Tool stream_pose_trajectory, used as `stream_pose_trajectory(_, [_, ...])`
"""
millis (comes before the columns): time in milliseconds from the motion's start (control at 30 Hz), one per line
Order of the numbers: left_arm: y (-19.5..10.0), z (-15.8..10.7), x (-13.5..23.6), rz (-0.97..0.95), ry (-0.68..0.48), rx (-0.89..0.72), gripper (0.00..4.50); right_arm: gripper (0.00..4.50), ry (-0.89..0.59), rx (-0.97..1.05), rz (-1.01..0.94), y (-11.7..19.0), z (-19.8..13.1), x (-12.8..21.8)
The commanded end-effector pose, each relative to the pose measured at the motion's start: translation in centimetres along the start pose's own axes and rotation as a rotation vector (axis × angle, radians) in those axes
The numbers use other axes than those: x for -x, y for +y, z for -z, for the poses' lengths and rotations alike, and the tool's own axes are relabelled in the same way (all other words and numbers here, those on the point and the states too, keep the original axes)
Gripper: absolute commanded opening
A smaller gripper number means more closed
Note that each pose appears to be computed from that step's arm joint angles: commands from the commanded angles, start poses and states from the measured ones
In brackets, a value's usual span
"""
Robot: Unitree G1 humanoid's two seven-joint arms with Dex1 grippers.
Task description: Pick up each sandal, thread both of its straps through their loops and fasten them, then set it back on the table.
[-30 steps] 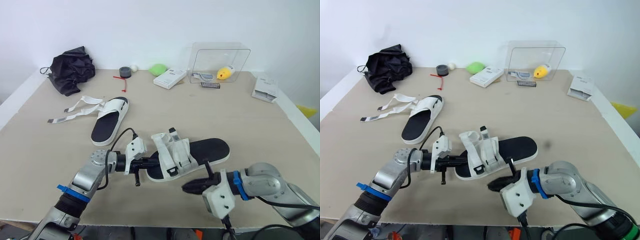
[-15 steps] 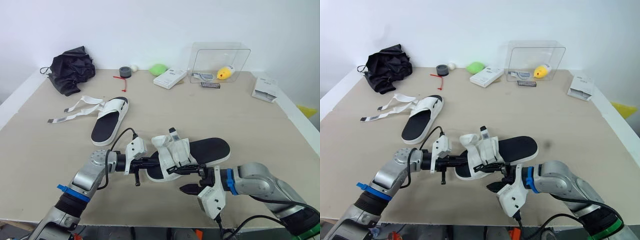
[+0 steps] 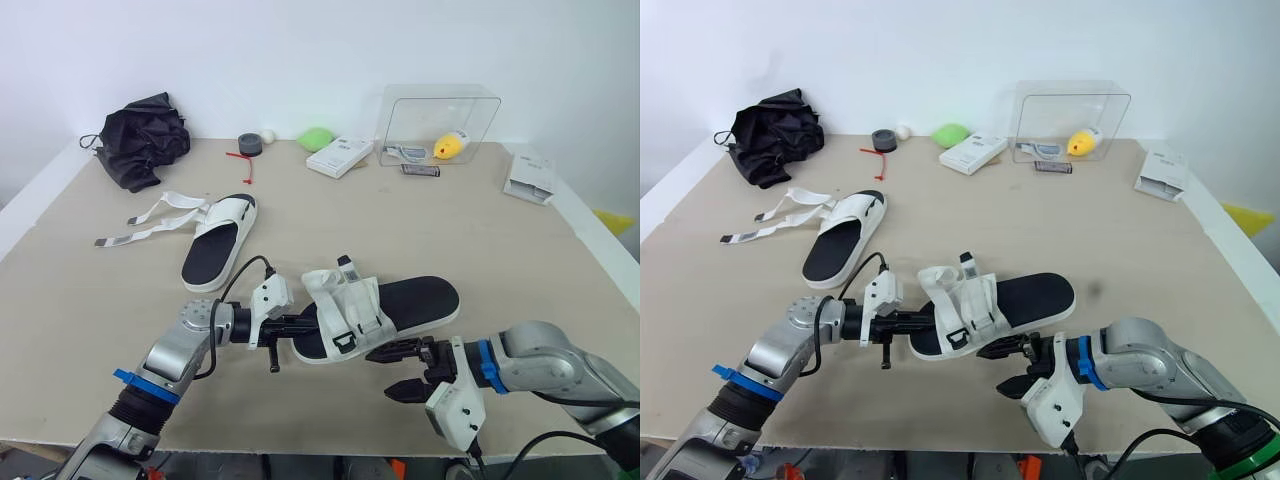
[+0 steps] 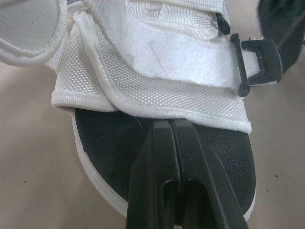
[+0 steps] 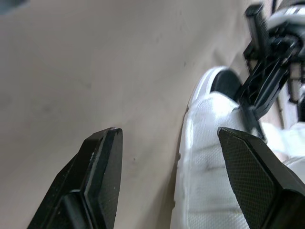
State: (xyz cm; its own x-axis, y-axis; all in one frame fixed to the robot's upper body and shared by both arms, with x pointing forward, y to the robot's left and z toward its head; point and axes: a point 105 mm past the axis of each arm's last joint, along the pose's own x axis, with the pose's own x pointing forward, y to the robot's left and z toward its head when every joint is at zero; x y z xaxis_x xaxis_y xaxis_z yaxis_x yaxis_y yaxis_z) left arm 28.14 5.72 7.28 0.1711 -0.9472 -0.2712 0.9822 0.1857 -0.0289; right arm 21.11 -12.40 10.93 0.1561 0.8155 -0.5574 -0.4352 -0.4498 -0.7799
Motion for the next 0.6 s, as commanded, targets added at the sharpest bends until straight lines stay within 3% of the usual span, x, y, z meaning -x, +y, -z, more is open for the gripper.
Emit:
stream_pose_trajectory(33, [-1.0,5.2,0.0,0.017,0.166,0.131,0.00,3.45,-0.001,0.077,0.148,-3.6,-0.2,0.5])
stream_pose_trajectory(200, [-1.0,5.2,-0.1,0.019,0.166,0.127,0.00,3.45,-0.011,0.122,0.224,-5.7,-0.4,-0.5])
stream_pose_trajectory(600, [-1.1,5.3,0.2,0.007,0.167,0.129,0.00,3.45,-0.037,0.136,0.147,-4.3,-0.7,-1.3])
